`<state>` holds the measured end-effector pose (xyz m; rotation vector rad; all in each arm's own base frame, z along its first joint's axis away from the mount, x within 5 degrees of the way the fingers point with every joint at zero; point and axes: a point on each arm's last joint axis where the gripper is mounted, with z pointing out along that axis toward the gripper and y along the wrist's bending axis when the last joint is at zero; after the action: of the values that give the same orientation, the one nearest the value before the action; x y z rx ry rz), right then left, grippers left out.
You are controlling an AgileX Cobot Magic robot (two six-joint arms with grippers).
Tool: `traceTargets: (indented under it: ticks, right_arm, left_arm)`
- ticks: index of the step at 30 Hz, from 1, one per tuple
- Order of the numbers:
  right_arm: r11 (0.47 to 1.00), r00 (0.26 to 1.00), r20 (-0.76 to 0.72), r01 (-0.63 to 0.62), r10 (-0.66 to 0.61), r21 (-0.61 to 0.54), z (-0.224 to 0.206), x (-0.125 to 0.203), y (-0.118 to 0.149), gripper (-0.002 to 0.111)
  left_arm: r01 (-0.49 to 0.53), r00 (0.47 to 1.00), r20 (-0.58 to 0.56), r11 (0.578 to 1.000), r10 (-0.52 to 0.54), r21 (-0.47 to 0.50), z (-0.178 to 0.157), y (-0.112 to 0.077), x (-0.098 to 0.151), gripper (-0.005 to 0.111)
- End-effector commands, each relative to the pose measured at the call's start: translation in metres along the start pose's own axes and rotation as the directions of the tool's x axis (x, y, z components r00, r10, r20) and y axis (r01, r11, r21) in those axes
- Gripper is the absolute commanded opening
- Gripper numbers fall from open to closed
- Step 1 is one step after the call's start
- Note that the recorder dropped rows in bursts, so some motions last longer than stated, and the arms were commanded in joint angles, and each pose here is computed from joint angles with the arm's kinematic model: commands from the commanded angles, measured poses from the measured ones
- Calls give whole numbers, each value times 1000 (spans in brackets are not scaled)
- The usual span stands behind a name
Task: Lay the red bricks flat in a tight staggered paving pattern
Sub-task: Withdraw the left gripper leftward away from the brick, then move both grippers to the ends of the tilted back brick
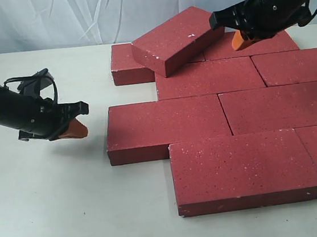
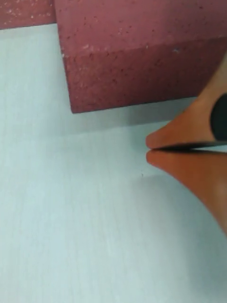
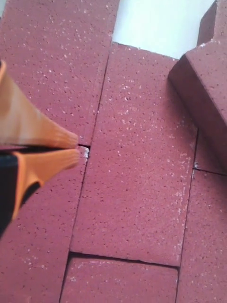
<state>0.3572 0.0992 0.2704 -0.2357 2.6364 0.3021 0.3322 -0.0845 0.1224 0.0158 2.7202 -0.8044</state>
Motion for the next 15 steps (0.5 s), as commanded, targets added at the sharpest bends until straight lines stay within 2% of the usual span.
traceTargets:
  ticks: [1, 5, 9, 15]
  right_arm:
    - [1000, 1000, 19, -7, 7, 26, 15, -8, -11, -1]
    - [998, 999, 26, -43, 42, 39, 25, -20, -26, -1]
    - [995, 996, 23, -85, 84, 60, 36, -32, -48, -1]
    - [985, 987, 54, -157, 153, 70, 59, -56, -82, -1]
  left_arm:
    - [21, 1000, 7, 1000, -21, -14, -3, 5, -2, 0]
    - [4, 1000, 1, 1000, -4, -31, -6, 3, -10, 0]
    - [-21, 1000, -4, 996, 20, -89, -16, 1, -19, 0]
    - [-59, 994, 81, 992, 68, -111, -39, -12, -28, 0]
